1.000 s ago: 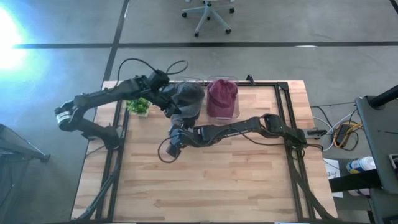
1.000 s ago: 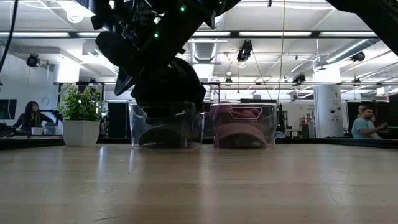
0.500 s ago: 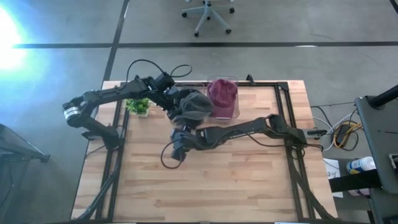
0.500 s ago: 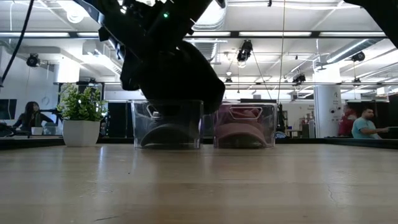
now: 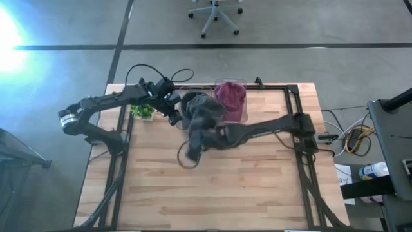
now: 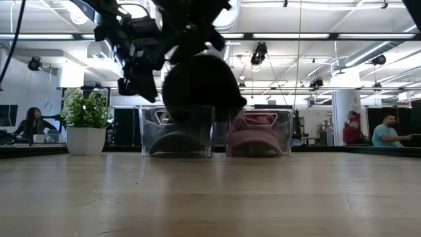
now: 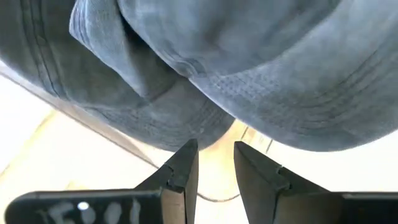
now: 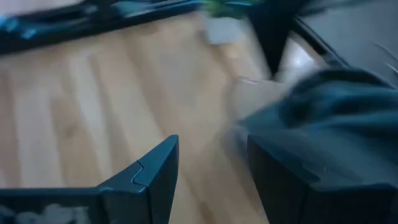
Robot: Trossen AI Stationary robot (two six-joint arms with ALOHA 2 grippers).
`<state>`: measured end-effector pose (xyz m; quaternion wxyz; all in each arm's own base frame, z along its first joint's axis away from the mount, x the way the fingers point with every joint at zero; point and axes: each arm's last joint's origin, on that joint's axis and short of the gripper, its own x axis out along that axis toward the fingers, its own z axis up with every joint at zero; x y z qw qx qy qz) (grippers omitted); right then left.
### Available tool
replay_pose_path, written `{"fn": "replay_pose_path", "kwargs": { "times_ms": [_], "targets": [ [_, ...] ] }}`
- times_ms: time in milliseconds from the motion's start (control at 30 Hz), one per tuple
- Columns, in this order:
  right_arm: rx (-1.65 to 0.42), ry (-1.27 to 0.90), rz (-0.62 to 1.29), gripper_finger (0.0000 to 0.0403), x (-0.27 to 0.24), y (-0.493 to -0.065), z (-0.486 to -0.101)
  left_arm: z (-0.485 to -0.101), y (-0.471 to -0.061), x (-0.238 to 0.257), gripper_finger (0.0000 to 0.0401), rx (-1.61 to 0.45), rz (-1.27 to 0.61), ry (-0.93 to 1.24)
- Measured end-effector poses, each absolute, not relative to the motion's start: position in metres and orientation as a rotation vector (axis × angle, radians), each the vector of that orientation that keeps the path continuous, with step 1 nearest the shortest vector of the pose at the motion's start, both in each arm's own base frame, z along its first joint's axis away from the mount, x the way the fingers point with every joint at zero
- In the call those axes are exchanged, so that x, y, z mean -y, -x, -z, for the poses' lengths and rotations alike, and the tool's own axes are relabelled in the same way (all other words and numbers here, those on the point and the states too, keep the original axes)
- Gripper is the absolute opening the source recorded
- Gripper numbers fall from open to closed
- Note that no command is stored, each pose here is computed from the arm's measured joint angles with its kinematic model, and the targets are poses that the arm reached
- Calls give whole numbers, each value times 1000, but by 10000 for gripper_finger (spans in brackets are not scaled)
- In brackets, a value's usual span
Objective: Pick & Place hat
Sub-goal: Put the black cap into the left transparent bin
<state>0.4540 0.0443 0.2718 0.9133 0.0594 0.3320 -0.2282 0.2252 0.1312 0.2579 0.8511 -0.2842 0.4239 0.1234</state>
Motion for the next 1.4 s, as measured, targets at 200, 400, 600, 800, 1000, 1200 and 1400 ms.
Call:
{"fn": "replay_pose_path", "kwargs": {
  "times_ms": [200, 400, 600, 800, 1000, 1200, 1400],
  "targets": [
    [-613, -342, 609, 187, -6, -420, -290, -257, -216, -126, 97, -879, -300, 648],
    [-642, -467, 743, 187, 22, -386, -279, -261, -208, -121, 97, -833, -345, 707],
    [-733, -602, 867, 187, 24, -356, -237, -277, -211, -121, 97, -677, -354, 723],
    [-672, -718, 838, 187, 39, -350, -217, -267, -226, -130, 97, -664, -346, 739],
    [-610, -717, 811, 187, 47, -354, -218, -250, -238, -137, 97, -701, -355, 756],
    [-563, -676, 823, 187, 53, -360, -232, -247, -245, -143, 97, -676, -377, 730],
    [-510, -641, 820, 187, 63, -367, -249, -248, -246, -143, 97, -676, -359, 695]
  ]
}}
